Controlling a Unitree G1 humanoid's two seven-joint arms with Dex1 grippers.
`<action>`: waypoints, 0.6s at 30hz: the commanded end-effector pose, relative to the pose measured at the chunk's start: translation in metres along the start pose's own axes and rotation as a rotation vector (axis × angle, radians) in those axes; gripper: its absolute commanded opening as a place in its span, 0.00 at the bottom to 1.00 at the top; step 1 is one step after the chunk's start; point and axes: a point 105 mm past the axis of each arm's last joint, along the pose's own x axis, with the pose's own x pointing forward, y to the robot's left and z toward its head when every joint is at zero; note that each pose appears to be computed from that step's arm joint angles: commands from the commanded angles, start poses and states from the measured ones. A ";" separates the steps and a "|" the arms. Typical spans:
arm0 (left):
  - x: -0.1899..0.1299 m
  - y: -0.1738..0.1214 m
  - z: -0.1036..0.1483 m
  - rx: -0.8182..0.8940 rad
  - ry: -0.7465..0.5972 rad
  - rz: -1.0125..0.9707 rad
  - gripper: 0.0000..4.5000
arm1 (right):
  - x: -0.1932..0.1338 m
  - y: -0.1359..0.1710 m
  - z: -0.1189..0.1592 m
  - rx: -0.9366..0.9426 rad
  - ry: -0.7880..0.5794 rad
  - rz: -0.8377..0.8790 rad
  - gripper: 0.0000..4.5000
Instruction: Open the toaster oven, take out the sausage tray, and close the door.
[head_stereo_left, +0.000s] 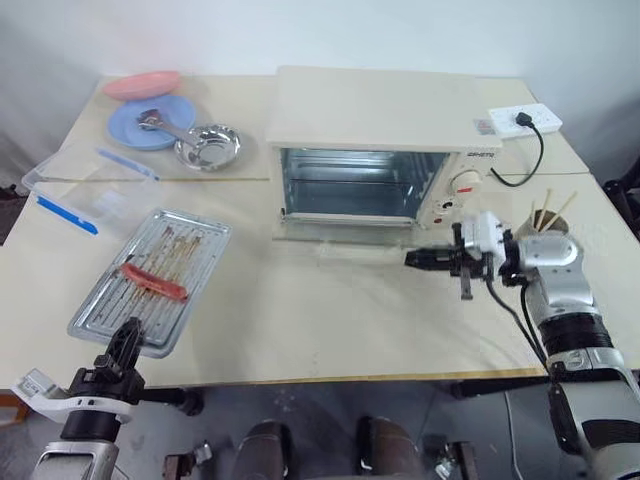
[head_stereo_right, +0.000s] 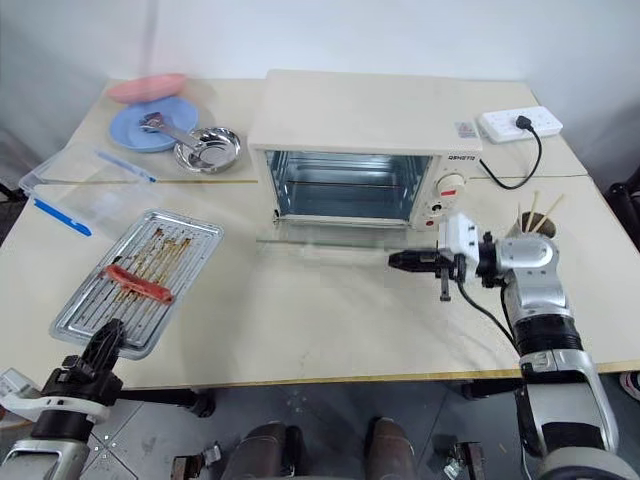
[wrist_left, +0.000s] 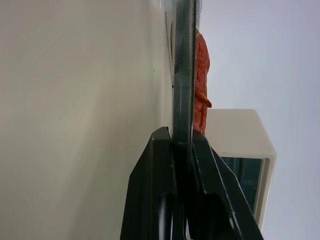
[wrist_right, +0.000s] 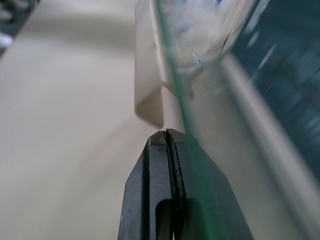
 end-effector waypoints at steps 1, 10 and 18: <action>0.003 -0.009 -0.006 0.013 0.048 -0.043 0.00 | 0.000 -0.018 0.028 -0.042 -0.051 -0.048 0.01; 0.008 -0.013 -0.031 0.053 0.244 -0.096 0.00 | 0.006 -0.045 0.055 -0.060 -0.096 -0.163 0.01; 0.004 -0.013 -0.034 0.101 0.354 -0.129 0.00 | 0.002 -0.054 0.073 -0.075 -0.111 -0.208 0.01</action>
